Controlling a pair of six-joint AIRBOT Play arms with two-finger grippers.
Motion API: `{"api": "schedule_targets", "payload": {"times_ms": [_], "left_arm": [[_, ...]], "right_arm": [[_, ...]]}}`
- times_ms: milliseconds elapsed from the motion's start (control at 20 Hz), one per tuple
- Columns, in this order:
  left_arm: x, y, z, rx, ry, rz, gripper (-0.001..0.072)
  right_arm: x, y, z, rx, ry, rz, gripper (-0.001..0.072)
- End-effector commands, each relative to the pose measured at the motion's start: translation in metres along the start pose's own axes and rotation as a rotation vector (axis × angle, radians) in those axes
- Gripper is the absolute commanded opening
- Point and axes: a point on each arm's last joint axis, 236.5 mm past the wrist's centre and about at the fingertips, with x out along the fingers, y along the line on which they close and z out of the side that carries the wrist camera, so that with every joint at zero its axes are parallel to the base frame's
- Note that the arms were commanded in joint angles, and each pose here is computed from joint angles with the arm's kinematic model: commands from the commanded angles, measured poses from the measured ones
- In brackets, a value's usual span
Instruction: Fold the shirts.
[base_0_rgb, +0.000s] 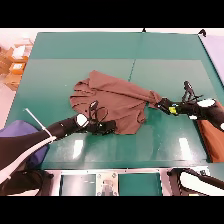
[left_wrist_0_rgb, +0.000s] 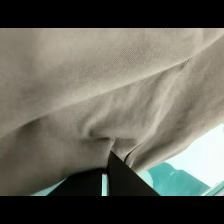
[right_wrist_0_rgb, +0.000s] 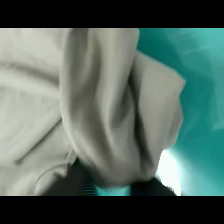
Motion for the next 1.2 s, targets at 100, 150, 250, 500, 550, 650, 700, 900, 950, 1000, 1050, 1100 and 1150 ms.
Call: {"api": "schedule_targets", "payload": {"times_ms": [100,150,250,500,550,650,700,900,950,1000,1050,1100,1150], "left_arm": [[-0.014,0.015,-0.008,0.078,0.081,0.039,0.0027],[-0.025,0.018,-0.001,0.091,0.080,0.045,0.0027],[-0.059,0.016,0.025,0.101,0.019,0.027,0.0027],[-0.237,-0.034,0.111,0.318,-0.316,0.016,0.0027],[-0.288,-0.059,0.124,0.380,-0.422,0.012,0.0027],[-0.388,-0.120,0.132,0.547,-0.641,-0.010,0.0027],[-0.436,-0.151,0.129,0.625,-0.749,-0.017,0.0027],[-0.610,-0.242,0.070,0.859,-1.192,-0.019,0.0026],[-0.631,-0.248,0.056,0.885,-1.248,-0.004,0.0026],[-0.645,-0.251,0.046,0.898,-1.284,0.008,0.0026],[-0.651,-0.253,0.040,0.907,-1.300,0.005,0.0027],[-0.651,-0.253,0.039,0.908,-1.299,0.006,0.0027],[-0.648,-0.251,0.039,0.907,-1.285,0.012,0.0026]], "right_arm": [[-0.005,0.006,0.042,-0.028,-0.088,-0.007,0.0018],[-0.012,0.014,0.051,-0.038,-0.091,0.015,0.0017],[-0.037,0.048,0.064,-0.068,-0.058,0.108,0.0017],[-0.196,0.201,0.120,-0.210,-0.222,0.531,0.0017],[-0.236,0.226,0.131,-0.256,-0.304,0.587,0.0017],[-0.316,0.267,0.142,-0.349,-0.477,0.670,0.0017],[-0.354,0.283,0.143,-0.378,-0.552,0.702,0.0017],[-0.448,0.308,0.135,-0.416,-0.786,0.708,0.0017],[-0.458,0.308,0.129,-0.414,-0.809,0.697,0.0018],[-0.465,0.310,0.123,-0.421,-0.826,0.688,0.0017],[-0.471,0.316,0.113,-0.437,-0.835,0.686,0.0017],[-0.477,0.322,0.102,-0.461,-0.847,0.686,0.0017],[-0.483,0.330,0.090,-0.491,-0.863,0.683,0.0017]]}}
